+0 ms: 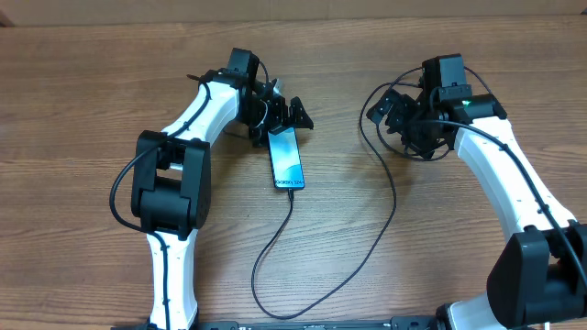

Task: Plug charger to phone and switch on socket
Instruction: 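Lower the phone flat onto the table with the left gripper and release, then lift the left gripper up away from the phone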

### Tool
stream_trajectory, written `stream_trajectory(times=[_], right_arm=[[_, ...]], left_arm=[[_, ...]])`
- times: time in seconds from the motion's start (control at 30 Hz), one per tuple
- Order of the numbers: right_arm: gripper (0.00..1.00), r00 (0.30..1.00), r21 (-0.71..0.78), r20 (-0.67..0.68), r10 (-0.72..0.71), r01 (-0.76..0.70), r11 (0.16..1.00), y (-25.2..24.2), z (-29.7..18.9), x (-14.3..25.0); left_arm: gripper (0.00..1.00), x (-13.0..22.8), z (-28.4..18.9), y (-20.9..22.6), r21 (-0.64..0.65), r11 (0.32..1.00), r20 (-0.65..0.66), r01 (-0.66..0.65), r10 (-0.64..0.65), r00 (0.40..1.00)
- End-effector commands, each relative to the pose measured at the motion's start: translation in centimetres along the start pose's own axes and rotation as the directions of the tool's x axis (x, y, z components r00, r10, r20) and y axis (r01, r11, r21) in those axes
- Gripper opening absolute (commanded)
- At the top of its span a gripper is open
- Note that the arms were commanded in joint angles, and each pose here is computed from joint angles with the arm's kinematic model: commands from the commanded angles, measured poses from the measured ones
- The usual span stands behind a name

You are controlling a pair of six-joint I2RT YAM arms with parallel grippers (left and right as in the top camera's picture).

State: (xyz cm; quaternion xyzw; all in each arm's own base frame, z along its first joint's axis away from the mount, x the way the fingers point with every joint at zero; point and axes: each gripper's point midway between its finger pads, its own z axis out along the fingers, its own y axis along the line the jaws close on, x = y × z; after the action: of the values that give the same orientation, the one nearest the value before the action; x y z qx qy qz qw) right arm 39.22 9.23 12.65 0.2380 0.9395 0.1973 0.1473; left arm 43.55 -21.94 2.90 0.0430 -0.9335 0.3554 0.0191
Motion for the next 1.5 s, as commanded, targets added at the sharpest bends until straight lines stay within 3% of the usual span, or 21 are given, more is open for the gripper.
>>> stream_trajectory(times=[0.0,0.33,0.73,0.87,1.03,1.2,1.33,1.47], right_arm=[[1.00,0.999,-0.016,0.041,-0.009,0.010,1.000,0.5,-1.2,-0.8],[1.00,0.999,-0.015,0.041,-0.009,0.010,1.000,0.4,-1.2,-0.8],[1.00,1.000,-0.005,0.029,-0.006,0.006,1.000,0.2,-1.2,-0.5],[1.00,1.000,0.000,0.026,-0.004,0.004,1.000,0.1,-1.2,-0.4],[1.00,1.000,0.001,0.027,-0.004,0.004,1.000,0.1,-1.2,-0.4],[1.00,1.000,0.001,0.027,-0.004,0.004,1.000,0.1,-1.2,-0.4],[1.00,1.000,0.001,0.027,-0.004,0.004,1.000,0.1,-1.2,-0.4],[1.00,0.998,0.014,0.051,0.024,-0.024,1.000,-1.0,-1.5,-1.5]], left_arm=[[1.00,0.6,1.3,5.1,-0.201,0.978,0.000,0.059,-0.061,0.998],[1.00,1.7,0.6,7.5,-0.331,0.939,-0.009,0.090,-0.099,0.995],[1.00,1.7,-0.2,8.9,-0.397,0.912,0.007,0.106,-0.112,0.994],[1.00,-0.3,-5.3,9.4,-0.450,0.884,0.087,0.127,-0.098,0.991],[1.00,-2.4,-15.3,5.6,-0.457,0.884,0.231,0.096,0.013,0.973],[1.00,0.3,-24.9,0.9,-0.591,0.800,0.372,0.107,0.153,0.915],[1.00,2.8,-28.8,-3.3,-0.572,0.817,0.453,0.068,0.246,0.857],[1.00,3.8,-30.4,-4.6,-0.560,0.826,0.489,0.060,0.271,0.829]])
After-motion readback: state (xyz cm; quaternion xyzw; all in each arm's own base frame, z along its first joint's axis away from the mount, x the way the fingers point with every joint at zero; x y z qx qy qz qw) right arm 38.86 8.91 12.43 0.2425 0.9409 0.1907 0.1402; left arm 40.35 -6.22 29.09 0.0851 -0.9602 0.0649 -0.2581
